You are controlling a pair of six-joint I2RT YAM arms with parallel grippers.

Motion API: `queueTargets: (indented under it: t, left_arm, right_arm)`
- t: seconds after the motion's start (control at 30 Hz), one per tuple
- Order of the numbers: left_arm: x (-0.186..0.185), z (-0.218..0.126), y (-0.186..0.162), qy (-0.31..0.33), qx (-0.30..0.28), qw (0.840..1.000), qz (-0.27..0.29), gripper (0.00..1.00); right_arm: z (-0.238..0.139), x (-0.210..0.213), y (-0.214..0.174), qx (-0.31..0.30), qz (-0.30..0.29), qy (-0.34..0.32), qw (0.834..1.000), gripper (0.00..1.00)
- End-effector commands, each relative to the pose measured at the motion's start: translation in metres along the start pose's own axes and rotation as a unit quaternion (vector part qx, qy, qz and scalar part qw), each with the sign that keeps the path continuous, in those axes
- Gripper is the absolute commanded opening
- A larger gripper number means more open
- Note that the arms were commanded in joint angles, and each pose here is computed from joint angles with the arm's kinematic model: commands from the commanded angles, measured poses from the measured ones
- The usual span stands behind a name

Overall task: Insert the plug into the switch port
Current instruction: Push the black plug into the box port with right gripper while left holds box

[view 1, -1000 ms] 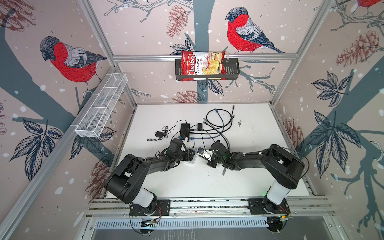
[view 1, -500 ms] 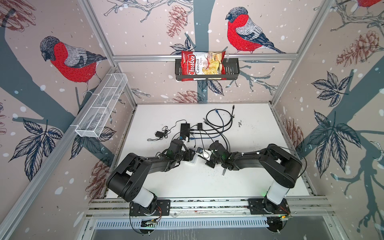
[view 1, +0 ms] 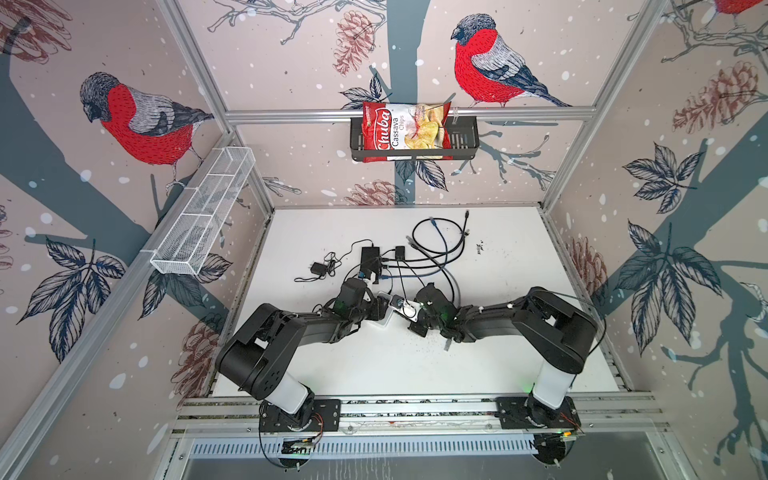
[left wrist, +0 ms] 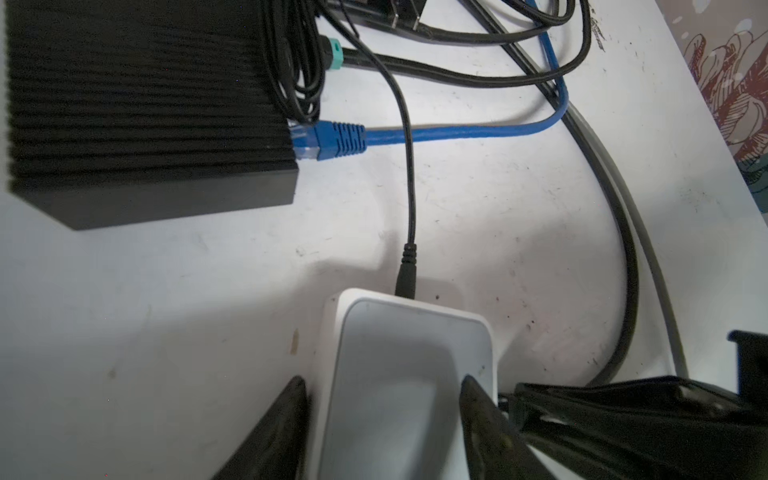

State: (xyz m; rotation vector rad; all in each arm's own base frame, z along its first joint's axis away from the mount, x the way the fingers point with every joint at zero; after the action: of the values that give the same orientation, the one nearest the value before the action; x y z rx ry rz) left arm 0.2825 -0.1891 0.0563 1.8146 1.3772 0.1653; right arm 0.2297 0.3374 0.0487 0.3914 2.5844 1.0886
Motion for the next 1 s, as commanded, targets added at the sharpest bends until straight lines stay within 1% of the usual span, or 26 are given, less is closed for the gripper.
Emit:
queueTargets:
  t: [0.0, 0.2, 0.37, 0.5, 0.67, 0.77, 0.83, 0.93, 0.97]
  left_arm:
    - [-0.017, 0.002, -0.019, -0.053, 0.046, 0.998, -0.004, 0.57]
    - [-0.022, 0.003, -0.023, -0.060, 0.049, 0.997, -0.005, 0.55]
    - [-0.027, 0.003, -0.025, -0.074, 0.047, 0.996, 0.000, 0.55]
    - [-0.035, 0.003, -0.026, -0.099, 0.049, 0.994, 0.013, 0.54]
    - [-0.039, 0.001, -0.028, -0.110, 0.051, 0.992, 0.025, 0.54]
    - [-0.034, -0.001, -0.028, -0.091, 0.048, 0.994, 0.026, 0.54]
    - [-0.029, -0.002, -0.026, -0.069, 0.046, 0.996, 0.024, 0.55]
    - [-0.020, -0.004, -0.023, -0.030, 0.045, 0.998, 0.019, 0.61]
    - [-0.016, -0.004, -0.021, -0.015, 0.044, 0.999, 0.017, 0.65]
  right_arm:
    - [0.002, -0.003, 0.036, -0.077, 0.000, -0.011, 0.997, 0.00]
    - [0.004, -0.002, 0.054, -0.100, 0.004, -0.028, 0.995, 0.00]
    - [0.007, 0.006, 0.070, -0.122, -0.002, -0.020, 0.992, 0.00]
    - [0.008, 0.010, 0.077, -0.147, -0.022, -0.016, 0.989, 0.00]
    - [0.010, 0.009, 0.083, -0.154, -0.044, -0.011, 0.987, 0.00]
    - [0.010, 0.005, 0.082, -0.148, -0.035, -0.018, 0.988, 0.00]
    - [0.011, -0.002, 0.078, -0.138, -0.019, -0.038, 0.990, 0.01]
    - [0.014, -0.009, 0.064, -0.110, -0.002, -0.058, 0.992, 0.03]
    - [0.014, -0.012, 0.058, -0.100, 0.002, -0.063, 0.993, 0.03]
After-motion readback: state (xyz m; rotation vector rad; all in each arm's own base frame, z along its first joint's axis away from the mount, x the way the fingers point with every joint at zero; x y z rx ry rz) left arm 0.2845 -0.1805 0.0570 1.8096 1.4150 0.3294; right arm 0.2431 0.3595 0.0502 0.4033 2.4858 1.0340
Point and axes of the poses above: each gripper's point midway between its finger pads, its own z axis out along the fingers, its own x axis along the line the jaws close on, y = z × x, the point moved 4 cm from there along -z, back along the fingers, and after that the axes turned 6 degrees about z, right-handed, at the moved point
